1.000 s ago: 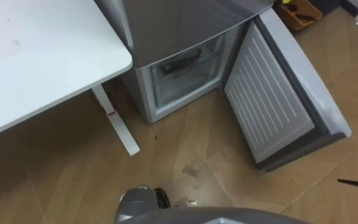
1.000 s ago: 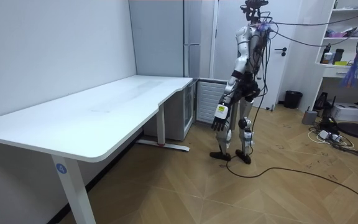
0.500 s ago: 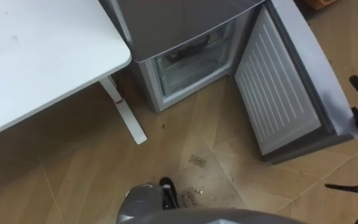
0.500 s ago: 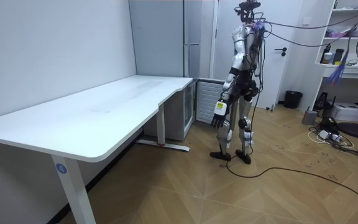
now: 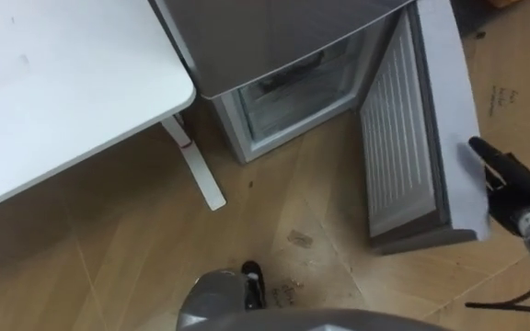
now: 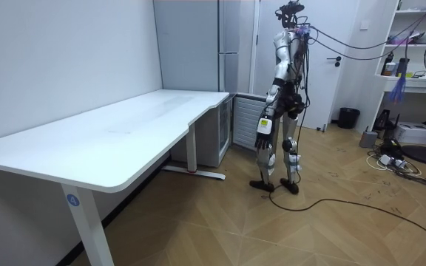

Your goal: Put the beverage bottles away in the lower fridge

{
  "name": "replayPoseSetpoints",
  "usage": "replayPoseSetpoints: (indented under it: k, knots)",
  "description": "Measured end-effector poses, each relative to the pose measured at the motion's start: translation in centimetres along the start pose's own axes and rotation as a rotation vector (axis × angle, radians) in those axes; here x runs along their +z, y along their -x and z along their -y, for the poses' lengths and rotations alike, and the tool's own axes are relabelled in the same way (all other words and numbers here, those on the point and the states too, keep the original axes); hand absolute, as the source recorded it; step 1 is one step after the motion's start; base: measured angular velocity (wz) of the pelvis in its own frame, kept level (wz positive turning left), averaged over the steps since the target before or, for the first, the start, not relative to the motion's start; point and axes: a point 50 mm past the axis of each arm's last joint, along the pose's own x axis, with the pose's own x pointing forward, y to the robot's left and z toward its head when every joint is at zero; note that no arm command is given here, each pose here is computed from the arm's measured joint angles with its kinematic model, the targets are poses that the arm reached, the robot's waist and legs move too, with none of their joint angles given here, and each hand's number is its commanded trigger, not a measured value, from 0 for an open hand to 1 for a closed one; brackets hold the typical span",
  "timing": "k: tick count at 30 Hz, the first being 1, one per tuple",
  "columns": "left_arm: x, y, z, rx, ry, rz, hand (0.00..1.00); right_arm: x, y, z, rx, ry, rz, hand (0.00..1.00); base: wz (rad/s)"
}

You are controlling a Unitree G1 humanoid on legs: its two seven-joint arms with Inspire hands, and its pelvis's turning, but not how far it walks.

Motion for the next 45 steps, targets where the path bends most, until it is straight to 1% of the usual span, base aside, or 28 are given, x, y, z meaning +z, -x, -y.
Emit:
replayPoseSetpoints:
  k: [2,4,5,7,8,10,11,13,14,16,18,20,23,26,28,29,31,32,34,35,37,38,40,43,45]
  knots:
    - [0.5,-0.1,0.2,-0.011,-0.029,0.005,0.0,-1.3,-0.4,-1.2,0.053,0.082,-0.057,0.0,-0.06]
    - [1.8,-0.3,1.0,-0.047,-0.066,0.028,0.0,-2.7,-0.8,-3.0,0.143,0.173,-0.12,0.0,0.0]
    - [2.0,-0.4,1.2,-0.055,-0.074,0.032,0.0,-3.4,-0.9,-3.6,0.171,0.192,-0.141,0.0,-0.08]
    - [3.1,-0.4,1.6,-0.075,-0.114,0.057,0.0,-4.7,-1.2,-6.1,0.275,0.277,-0.189,0.0,-0.3]
    - [3.3,-0.4,1.7,-0.077,-0.123,0.06,0.0,-4.9,-1.2,-6.8,0.302,0.308,-0.2,0.0,-0.24]
    - [3.4,-0.5,1.9,-0.09,-0.138,0.06,0.0,-6.1,-1.1,-9.7,0.445,0.366,-0.236,0.0,-0.09]
    - [3.4,-0.5,2.0,-0.093,-0.145,0.056,0.0,-6.6,-1.0,-10.5,0.489,0.373,-0.249,0.0,0.0]
    - [3.3,-0.5,2.4,-0.107,-0.2,0.034,0.0,-8.6,-0.5,-14.7,0.692,0.433,-0.305,0.0,0.13]
    - [3.5,-0.5,2.6,-0.113,-0.209,0.032,0.0,-9.3,-0.3,-16.0,0.749,0.444,-0.316,0.0,0.13]
    - [4.4,-0.5,3.1,-0.139,-0.237,0.042,0.0,-11.3,0.6,-19.3,0.917,0.471,-0.377,0.0,0.21]
    - [4.7,-0.5,3.4,-0.155,-0.237,0.053,0.0,-12.5,1.2,-20.7,0.993,0.478,-0.425,0.0,0.38]
    - [4.5,-0.5,3.7,-0.163,-0.238,0.049,0.0,-13.3,1.6,-21.2,1.04,0.491,-0.46,0.0,0.16]
    - [4.5,-0.5,4.0,-0.169,-0.23,0.047,0.0,-14.1,2.0,-20.8,1.047,0.512,-0.511,0.0,0.03]
    - [5.0,-0.5,4.0,-0.171,-0.222,0.061,0.0,-13.8,1.5,-19.6,1.002,0.58,-0.53,0.0,0.03]
    - [5.5,-0.5,4.0,-0.169,-0.219,0.073,0.0,-13.7,1.1,-17.9,0.944,0.682,-0.55,0.0,0.13]
    - [5.6,-0.5,4.0,-0.167,-0.216,0.075,0.0,-13.6,1.0,-17.4,0.922,0.702,-0.558,0.0,0.12]
    - [5.7,-0.5,3.9,-0.163,-0.189,0.085,0.0,-13.2,0.5,-14.6,0.819,0.779,-0.591,0.0,0.12]
    - [5.8,-0.5,3.9,-0.163,-0.181,0.087,0.0,-13.2,0.5,-13.9,0.792,0.785,-0.599,0.0,0.11]
    - [5.7,-0.5,3.9,-0.163,-0.181,0.086,0.0,-12.6,0.2,-10.9,0.677,0.848,-0.639,0.0,0.16]
    - [5.7,-0.5,3.9,-0.163,-0.181,0.084,0.0,-12.5,0.2,-10.1,0.64,0.852,-0.649,0.0,0.3]
    - [5.5,-0.5,3.7,-0.157,-0.171,0.083,0.0,-12.2,0.4,-6.9,0.499,0.842,-0.673,0.0,0.47]
    - [5.4,-0.5,3.6,-0.155,-0.165,0.082,0.0,-12.2,0.5,-6.2,0.469,0.846,-0.677,0.0,0.52]
    - [5.2,-0.5,3.3,-0.146,-0.139,0.081,0.0,-12.6,1.2,-3.5,0.358,0.849,-0.704,0.0,0.45]
    - [5.0,-0.5,2.9,-0.129,-0.11,0.088,0.0,-12.9,2.1,-1.3,0.263,0.869,-0.726,0.0,0.47]
    - [4.9,-0.5,2.8,-0.115,-0.108,0.088,0.0,-12.9,2.2,-0.6,0.213,0.864,-0.72,0.0,0.74]
